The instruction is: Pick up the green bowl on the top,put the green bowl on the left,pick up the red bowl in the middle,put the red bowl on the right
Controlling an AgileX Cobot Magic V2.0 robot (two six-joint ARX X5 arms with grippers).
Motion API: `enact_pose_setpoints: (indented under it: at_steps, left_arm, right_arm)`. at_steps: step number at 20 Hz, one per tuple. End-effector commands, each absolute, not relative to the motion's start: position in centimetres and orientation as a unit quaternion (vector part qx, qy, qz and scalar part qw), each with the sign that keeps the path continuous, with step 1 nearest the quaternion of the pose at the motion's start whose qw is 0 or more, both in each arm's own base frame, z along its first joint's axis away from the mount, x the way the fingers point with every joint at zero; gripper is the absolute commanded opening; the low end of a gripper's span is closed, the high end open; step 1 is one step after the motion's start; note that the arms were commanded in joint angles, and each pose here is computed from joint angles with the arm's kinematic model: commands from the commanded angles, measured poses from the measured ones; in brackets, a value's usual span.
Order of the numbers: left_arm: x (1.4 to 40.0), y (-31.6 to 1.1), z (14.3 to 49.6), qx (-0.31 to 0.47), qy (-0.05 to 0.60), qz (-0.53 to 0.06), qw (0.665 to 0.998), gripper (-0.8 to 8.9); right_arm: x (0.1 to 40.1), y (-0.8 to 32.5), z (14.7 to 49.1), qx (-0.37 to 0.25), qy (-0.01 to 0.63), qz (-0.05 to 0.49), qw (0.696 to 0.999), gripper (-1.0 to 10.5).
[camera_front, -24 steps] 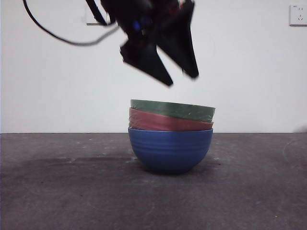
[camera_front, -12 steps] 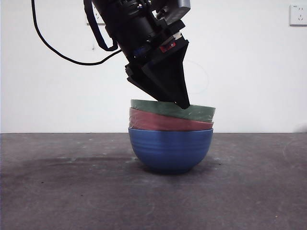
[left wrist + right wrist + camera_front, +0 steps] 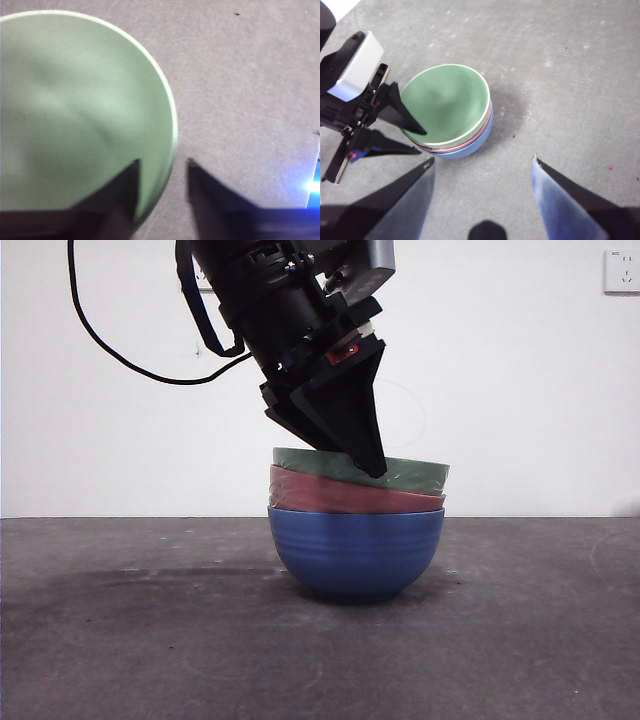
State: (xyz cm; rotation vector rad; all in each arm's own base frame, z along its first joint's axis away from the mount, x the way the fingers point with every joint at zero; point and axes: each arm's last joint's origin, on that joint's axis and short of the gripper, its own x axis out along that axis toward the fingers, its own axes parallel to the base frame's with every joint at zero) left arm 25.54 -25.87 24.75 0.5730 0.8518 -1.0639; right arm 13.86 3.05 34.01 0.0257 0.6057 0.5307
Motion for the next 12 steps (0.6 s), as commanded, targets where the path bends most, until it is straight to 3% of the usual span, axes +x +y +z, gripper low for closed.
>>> enact_pose_setpoints:
  at_steps: [1,4,8,12]
  left_arm:
    - [25.6,-26.1,24.3,0.266,0.388,-0.489,0.734,0.52]
    - [25.6,-26.1,24.3,0.266,0.388,-0.489,0.734,-0.13]
    - [25.7,-26.2,24.9,0.263,0.373,-0.49,0.742,-0.08]
    - [25.8,-26.3,27.6,0.263,0.375,-0.49,0.742,-0.08]
  right_arm:
    - [13.9,3.1,34.1,0.015,0.293,0.258,0.921,3.2]
    - [13.9,3.1,34.1,0.015,0.293,0.258,0.921,3.2]
    - [13.9,3.1,34.1,0.015,0.293,0.257,0.921,3.1]
    - [13.9,3.1,34.1,0.015,0.293,0.257,0.921,3.1]
